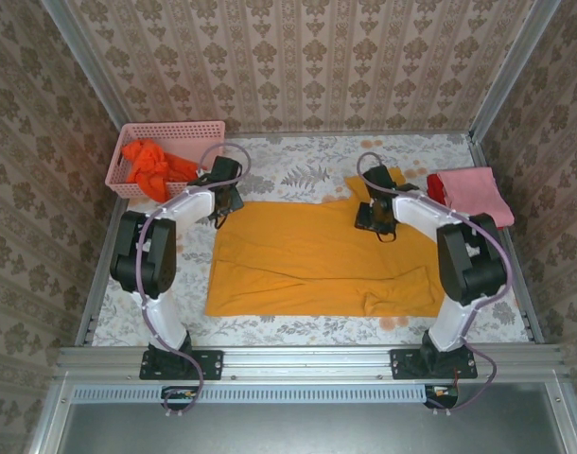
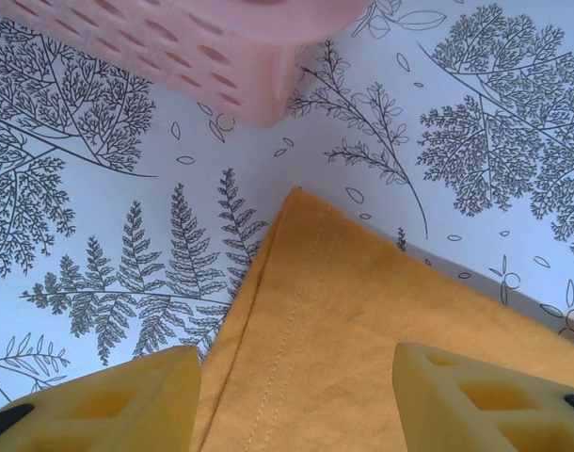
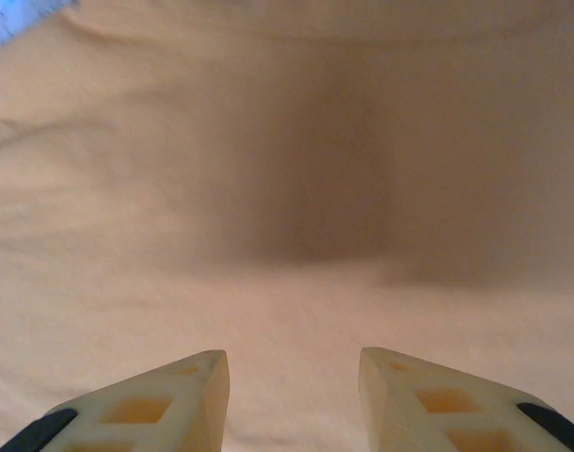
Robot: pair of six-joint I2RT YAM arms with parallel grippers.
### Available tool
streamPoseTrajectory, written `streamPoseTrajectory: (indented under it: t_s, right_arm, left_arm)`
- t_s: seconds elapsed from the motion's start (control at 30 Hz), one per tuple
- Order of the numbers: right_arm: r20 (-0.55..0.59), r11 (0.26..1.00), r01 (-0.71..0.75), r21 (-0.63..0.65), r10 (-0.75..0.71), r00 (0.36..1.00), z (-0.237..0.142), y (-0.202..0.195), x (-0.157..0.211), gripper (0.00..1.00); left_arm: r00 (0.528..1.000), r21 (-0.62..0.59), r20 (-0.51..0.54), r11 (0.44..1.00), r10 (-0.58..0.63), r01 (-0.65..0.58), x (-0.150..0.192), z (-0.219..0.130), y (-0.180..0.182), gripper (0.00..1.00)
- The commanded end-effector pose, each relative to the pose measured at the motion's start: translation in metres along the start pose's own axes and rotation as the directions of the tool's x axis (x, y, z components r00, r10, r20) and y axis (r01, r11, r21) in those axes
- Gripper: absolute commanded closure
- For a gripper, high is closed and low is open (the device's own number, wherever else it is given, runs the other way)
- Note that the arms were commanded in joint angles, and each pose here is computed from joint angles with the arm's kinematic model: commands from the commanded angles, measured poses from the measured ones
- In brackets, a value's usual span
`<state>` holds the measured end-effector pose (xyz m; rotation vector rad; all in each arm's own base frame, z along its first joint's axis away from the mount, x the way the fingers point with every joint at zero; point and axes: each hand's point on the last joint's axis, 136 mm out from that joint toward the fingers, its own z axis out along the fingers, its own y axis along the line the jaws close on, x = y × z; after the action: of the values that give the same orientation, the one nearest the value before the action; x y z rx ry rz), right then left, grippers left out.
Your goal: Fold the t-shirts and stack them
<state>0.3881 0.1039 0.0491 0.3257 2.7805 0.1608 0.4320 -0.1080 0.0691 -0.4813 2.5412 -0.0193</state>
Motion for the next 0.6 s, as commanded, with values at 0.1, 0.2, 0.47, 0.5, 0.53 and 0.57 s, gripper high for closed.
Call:
streamPoseTrajectory:
  t_s: [0.1,0.2,0.47,0.5,0.53,0.57]
  right_arm:
    - [-0.120,0.984,0.177,0.003,-0.176,0.977,0.020,0.022,0.003,0.58]
    - [-0.208,0.992,0.124,0.036,-0.114,0.971,0.031,0.009,0.014,0.59]
    - [-0.256,0.982,0.063,0.180,-0.015,0.967,0.031,-0.043,0.010,0.58]
    - [-0.258,0.976,0.068,0.208,-0.012,0.966,0.030,-0.051,0.010,0.57]
    - [-0.260,0.968,0.072,0.239,-0.008,0.966,0.029,-0.060,0.010,0.57]
    - [-0.264,0.964,0.075,0.257,-0.005,0.964,0.029,-0.066,0.010,0.57]
  left_arm:
    - [1.000,0.004,0.002,1.000,0.001,-0.001,-0.001,-0.007,0.004,0.43]
    - [1.000,0.002,-0.002,1.000,-0.005,0.005,0.000,-0.006,0.008,0.43]
    - [1.000,0.008,-0.008,1.000,-0.014,0.014,-0.001,-0.004,0.008,0.43]
    - [1.000,0.005,-0.002,1.000,-0.012,0.012,-0.002,-0.005,0.008,0.43]
    - [1.000,-0.004,0.007,1.000,-0.004,0.004,-0.004,-0.006,0.008,0.43]
    - [1.000,-0.015,0.014,1.000,0.004,-0.004,-0.005,-0.007,0.009,0.43]
